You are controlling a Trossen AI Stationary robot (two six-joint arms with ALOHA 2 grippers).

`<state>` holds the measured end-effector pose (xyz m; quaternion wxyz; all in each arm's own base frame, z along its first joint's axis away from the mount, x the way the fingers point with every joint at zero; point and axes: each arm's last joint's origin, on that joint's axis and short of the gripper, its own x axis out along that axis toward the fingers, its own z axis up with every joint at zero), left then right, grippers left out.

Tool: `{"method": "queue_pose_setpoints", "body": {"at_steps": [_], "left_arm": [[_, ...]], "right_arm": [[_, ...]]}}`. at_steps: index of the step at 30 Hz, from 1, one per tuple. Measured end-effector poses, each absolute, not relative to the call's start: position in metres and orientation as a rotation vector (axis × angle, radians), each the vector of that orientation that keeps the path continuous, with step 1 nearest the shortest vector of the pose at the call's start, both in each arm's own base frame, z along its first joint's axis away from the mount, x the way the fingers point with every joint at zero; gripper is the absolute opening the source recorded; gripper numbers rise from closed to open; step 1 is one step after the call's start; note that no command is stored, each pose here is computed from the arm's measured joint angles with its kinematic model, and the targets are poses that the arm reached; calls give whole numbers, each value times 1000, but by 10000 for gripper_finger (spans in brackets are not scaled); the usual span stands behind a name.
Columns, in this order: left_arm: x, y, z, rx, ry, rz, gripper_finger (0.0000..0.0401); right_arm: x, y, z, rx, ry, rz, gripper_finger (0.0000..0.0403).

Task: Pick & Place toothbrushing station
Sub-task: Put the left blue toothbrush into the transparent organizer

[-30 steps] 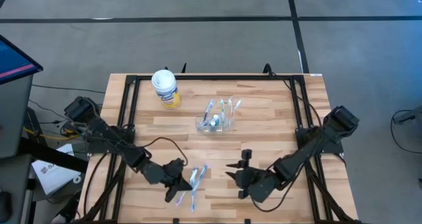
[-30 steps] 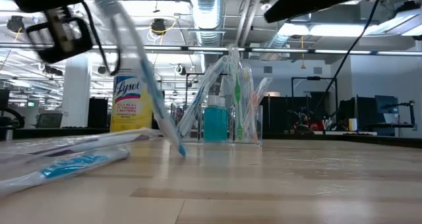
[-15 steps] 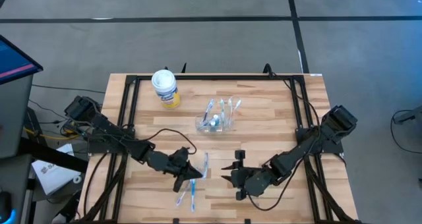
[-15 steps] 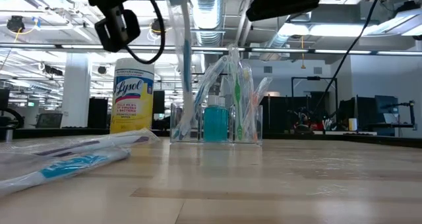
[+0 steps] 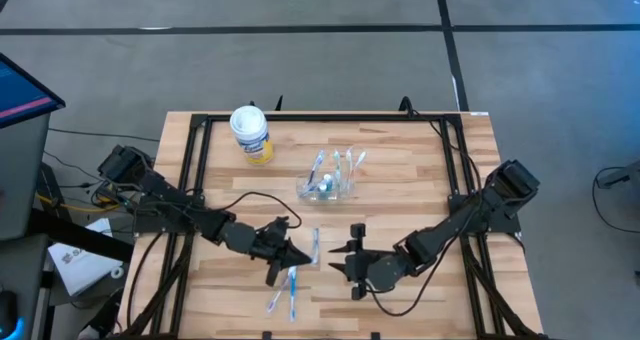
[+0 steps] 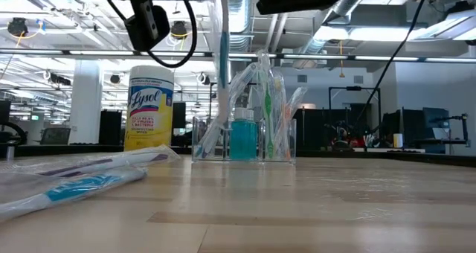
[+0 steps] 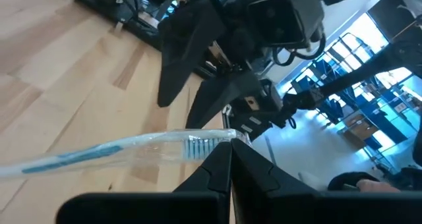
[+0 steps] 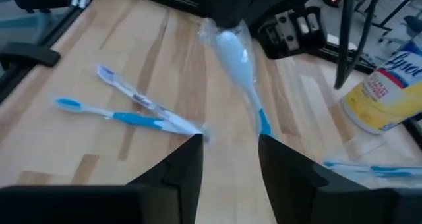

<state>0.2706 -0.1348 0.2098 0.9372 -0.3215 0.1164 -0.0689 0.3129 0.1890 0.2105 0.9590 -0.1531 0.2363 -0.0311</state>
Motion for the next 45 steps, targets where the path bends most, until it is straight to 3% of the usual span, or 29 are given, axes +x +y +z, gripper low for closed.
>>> {"method": "queue_pose_setpoints", "body": {"at_steps": [15, 41, 45], "left_arm": [[275, -127, 215, -636, 178, -138, 0], [278, -122, 222, -613, 104, -159, 0], [278, -122, 222, -613, 105, -159, 0]], "right_arm": [[329, 170, 218, -352, 411, -107, 184], [338, 160, 224, -375, 368, -82, 114], [339, 159, 225, -369, 351, -88, 89]]}}
